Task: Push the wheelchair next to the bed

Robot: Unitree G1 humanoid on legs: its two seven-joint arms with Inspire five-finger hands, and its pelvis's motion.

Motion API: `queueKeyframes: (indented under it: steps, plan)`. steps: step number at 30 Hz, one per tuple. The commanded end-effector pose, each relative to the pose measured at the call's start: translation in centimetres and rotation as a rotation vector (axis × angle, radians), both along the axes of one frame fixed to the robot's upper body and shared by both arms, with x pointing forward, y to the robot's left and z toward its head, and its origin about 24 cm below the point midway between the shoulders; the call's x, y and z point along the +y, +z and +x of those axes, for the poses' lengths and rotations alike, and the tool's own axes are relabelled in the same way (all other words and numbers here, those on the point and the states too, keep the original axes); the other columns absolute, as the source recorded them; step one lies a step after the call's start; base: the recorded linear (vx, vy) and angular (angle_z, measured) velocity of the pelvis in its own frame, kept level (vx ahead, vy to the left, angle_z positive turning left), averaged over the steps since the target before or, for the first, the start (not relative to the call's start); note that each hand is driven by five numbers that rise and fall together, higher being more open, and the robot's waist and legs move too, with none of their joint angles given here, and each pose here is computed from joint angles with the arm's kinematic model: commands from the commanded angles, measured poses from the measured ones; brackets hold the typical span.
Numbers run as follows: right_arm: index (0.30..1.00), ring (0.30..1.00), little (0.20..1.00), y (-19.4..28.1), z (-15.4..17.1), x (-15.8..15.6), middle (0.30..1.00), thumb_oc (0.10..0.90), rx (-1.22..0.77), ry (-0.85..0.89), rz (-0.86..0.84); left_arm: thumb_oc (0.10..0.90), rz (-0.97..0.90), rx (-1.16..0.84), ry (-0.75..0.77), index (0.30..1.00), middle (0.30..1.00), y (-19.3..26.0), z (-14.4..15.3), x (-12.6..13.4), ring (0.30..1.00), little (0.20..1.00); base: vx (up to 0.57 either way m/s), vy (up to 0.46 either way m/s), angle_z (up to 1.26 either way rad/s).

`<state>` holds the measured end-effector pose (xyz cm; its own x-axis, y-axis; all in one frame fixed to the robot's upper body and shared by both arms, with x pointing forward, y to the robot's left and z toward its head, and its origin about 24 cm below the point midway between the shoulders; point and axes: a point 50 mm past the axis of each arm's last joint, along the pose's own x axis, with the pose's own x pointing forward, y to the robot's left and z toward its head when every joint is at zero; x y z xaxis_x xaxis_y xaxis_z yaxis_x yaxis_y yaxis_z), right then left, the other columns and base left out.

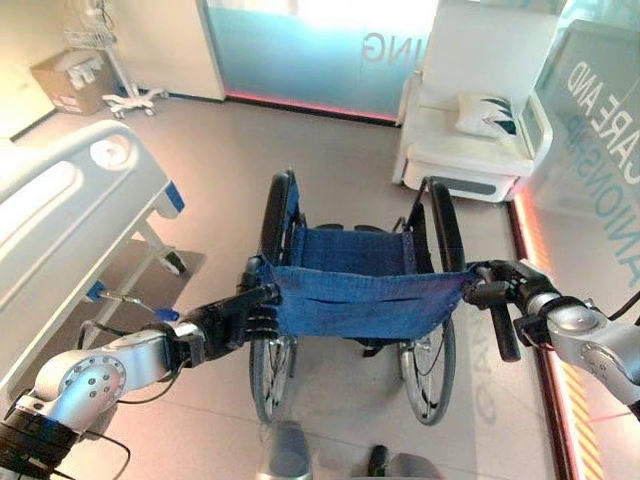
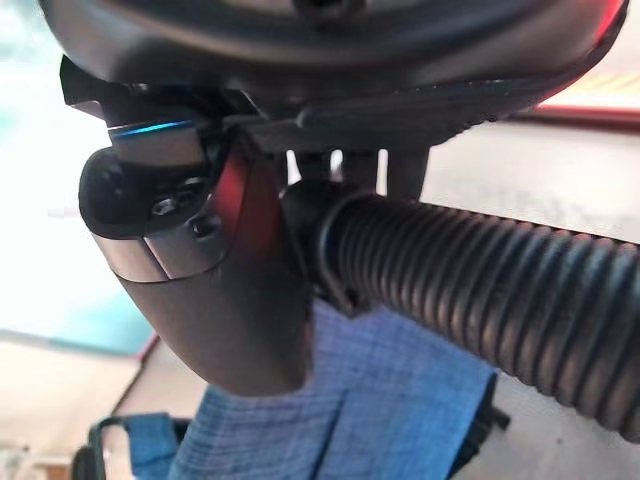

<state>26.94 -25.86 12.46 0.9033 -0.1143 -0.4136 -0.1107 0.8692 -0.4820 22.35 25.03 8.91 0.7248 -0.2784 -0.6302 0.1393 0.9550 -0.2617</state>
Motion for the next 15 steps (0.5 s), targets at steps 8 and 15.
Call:
queueKeyframes:
  steps: [8, 15]
  plan:
    - [0.300, 0.300, 0.300, 6.2, 0.4, 0.2, 0.300, 0.400, -0.151, 0.257, -0.001, 0.400, -0.083, -0.354, 0.114, 0.300, 0.300, 7.3, 2.4, 2.8, 0.300, 0.300, 0.39, 0.169, -0.59]
    - [0.300, 0.300, 0.300, 5.9, 0.5, 1.3, 0.300, 0.400, -0.188, 0.263, 0.007, 0.400, -0.072, -0.350, 0.134, 0.300, 0.300, 7.7, 2.5, 3.8, 0.300, 0.300, 0.36, 0.245, -0.08]
